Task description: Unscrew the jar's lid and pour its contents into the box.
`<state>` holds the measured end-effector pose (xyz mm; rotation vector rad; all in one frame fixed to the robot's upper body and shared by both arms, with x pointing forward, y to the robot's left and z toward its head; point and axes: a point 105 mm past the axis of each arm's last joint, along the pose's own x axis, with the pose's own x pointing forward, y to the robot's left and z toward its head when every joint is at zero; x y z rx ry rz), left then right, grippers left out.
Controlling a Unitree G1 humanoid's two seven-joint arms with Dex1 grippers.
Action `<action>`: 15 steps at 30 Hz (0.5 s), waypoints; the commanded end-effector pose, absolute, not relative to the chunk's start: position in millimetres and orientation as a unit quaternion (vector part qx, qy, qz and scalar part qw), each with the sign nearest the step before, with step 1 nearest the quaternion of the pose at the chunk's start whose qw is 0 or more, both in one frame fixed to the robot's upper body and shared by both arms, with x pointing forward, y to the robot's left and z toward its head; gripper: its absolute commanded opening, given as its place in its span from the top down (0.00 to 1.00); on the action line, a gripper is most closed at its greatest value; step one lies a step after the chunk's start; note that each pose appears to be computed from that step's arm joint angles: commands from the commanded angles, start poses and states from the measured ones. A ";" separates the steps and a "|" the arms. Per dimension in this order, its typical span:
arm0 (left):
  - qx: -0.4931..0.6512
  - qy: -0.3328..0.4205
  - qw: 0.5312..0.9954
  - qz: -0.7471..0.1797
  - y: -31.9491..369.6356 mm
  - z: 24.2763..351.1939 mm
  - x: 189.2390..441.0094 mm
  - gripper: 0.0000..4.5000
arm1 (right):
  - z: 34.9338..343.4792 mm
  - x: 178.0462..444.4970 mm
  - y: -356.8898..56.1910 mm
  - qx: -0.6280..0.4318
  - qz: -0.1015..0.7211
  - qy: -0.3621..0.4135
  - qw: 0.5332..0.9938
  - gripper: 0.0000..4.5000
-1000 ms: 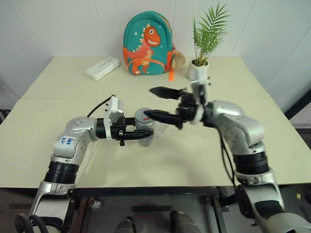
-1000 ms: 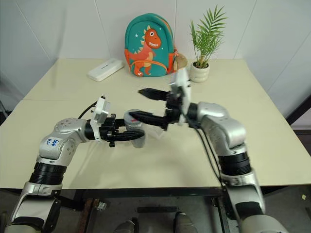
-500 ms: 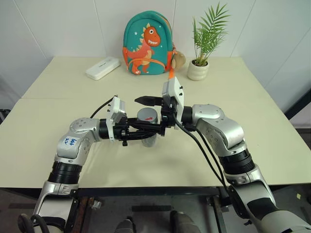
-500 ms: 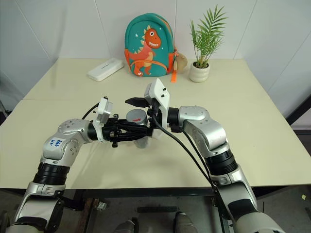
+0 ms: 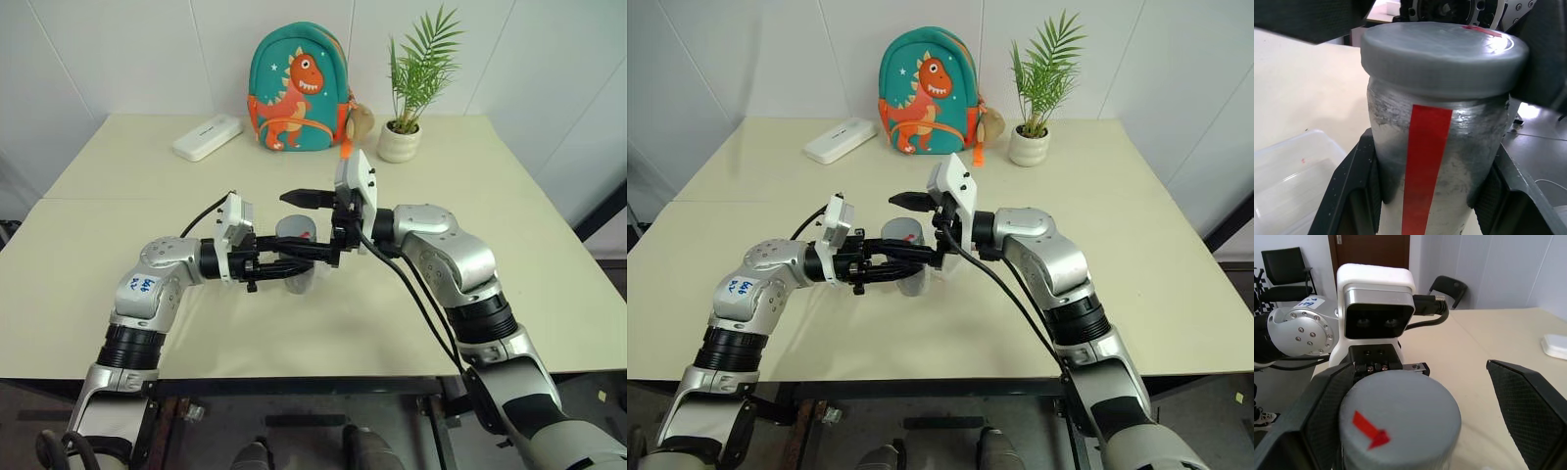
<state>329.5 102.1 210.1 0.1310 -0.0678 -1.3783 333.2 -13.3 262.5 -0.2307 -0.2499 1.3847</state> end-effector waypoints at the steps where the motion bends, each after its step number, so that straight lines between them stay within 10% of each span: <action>1: 0.082 -0.061 0.751 -0.653 101.6 224.6 320.9 0.57 | 280.7 354.6 -66.4 -0.104 0.560 -0.148 0.808 0.00; 15: 0.085 -0.060 0.759 -0.642 110.2 225.1 320.4 0.57 | 300.8 345.9 -118.1 -0.089 0.557 -0.138 0.814 0.00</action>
